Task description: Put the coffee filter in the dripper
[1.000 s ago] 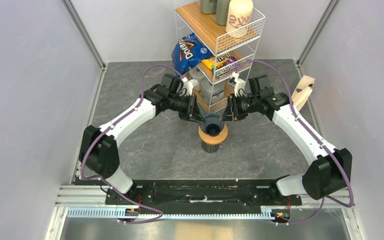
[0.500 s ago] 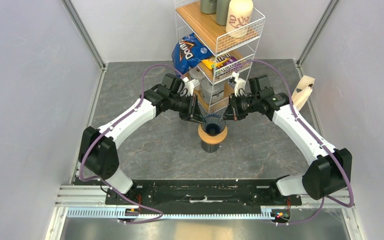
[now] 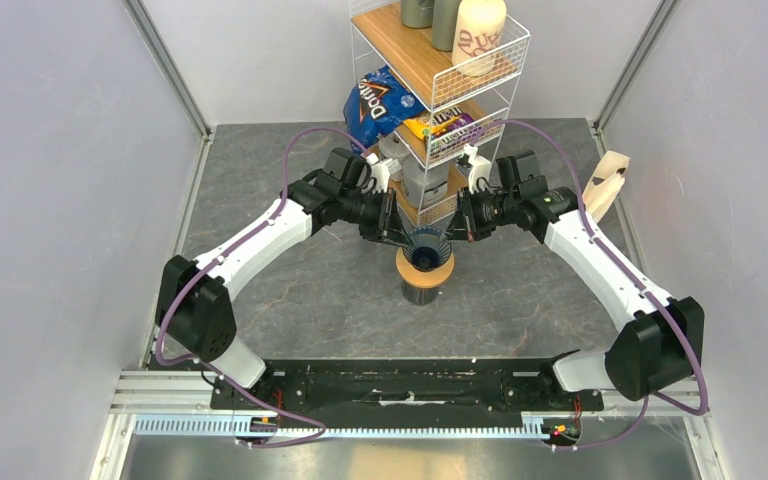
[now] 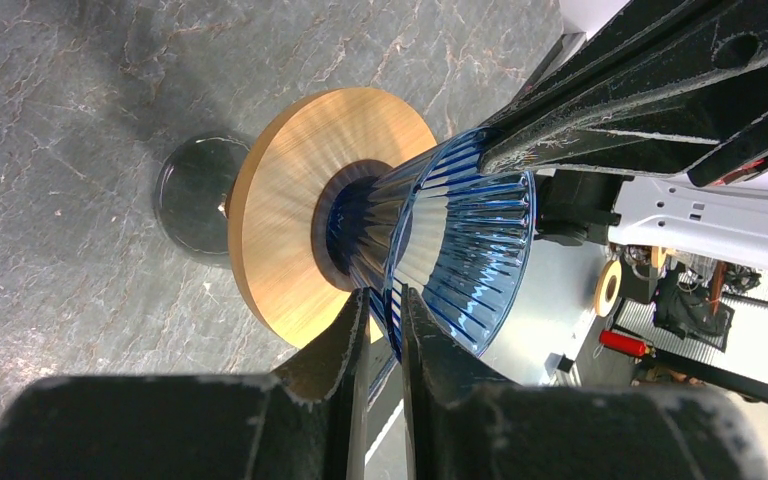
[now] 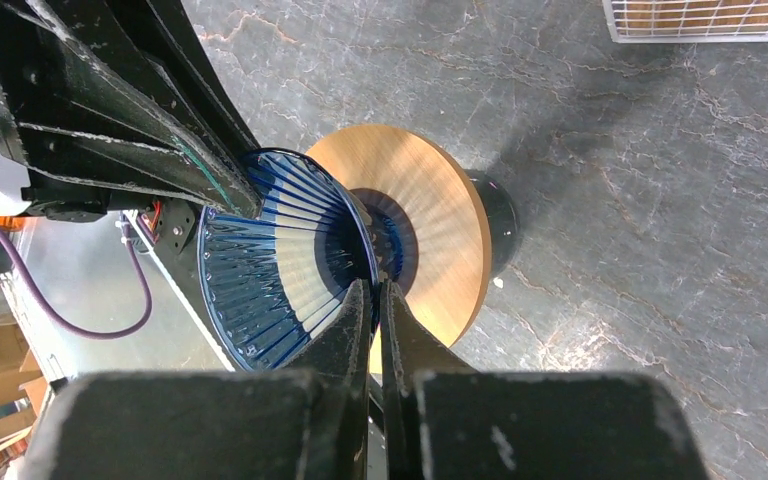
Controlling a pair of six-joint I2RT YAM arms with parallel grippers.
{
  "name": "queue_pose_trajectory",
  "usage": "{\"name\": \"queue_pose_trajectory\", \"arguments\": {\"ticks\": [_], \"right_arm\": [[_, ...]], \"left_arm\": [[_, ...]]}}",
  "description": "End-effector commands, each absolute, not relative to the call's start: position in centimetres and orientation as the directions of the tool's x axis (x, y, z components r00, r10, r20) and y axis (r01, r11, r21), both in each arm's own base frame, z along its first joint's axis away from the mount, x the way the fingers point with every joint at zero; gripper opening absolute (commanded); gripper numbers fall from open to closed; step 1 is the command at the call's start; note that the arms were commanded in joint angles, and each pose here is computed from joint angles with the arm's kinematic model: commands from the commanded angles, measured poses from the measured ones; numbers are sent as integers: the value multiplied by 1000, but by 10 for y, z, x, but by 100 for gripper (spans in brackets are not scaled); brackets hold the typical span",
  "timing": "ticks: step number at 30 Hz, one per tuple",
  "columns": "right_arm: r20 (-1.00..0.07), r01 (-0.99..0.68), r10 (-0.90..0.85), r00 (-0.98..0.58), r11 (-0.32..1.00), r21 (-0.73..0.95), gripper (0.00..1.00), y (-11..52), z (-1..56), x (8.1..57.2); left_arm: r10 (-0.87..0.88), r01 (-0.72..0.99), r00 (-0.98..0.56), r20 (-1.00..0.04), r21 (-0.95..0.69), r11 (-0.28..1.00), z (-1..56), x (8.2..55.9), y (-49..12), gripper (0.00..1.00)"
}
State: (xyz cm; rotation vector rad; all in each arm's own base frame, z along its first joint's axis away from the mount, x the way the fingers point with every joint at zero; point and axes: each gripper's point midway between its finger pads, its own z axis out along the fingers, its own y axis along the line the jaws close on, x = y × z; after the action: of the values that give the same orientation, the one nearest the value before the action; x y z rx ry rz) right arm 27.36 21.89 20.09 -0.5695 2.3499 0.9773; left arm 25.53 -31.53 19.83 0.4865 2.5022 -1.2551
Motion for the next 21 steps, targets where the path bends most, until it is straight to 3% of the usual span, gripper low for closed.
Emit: {"name": "queue_pose_trajectory", "arguments": {"ticks": [1, 21], "right_arm": [[-582, -559, -236, -778, 683, 470, 0, 213, 176, 267], [-592, -584, -275, -757, 692, 425, 0, 210, 155, 266]], "left_arm": [[209, 468, -876, -434, -665, 582, 187, 250, -307, 18], [241, 498, -859, -452, -625, 601, 176, 252, -307, 15]]}}
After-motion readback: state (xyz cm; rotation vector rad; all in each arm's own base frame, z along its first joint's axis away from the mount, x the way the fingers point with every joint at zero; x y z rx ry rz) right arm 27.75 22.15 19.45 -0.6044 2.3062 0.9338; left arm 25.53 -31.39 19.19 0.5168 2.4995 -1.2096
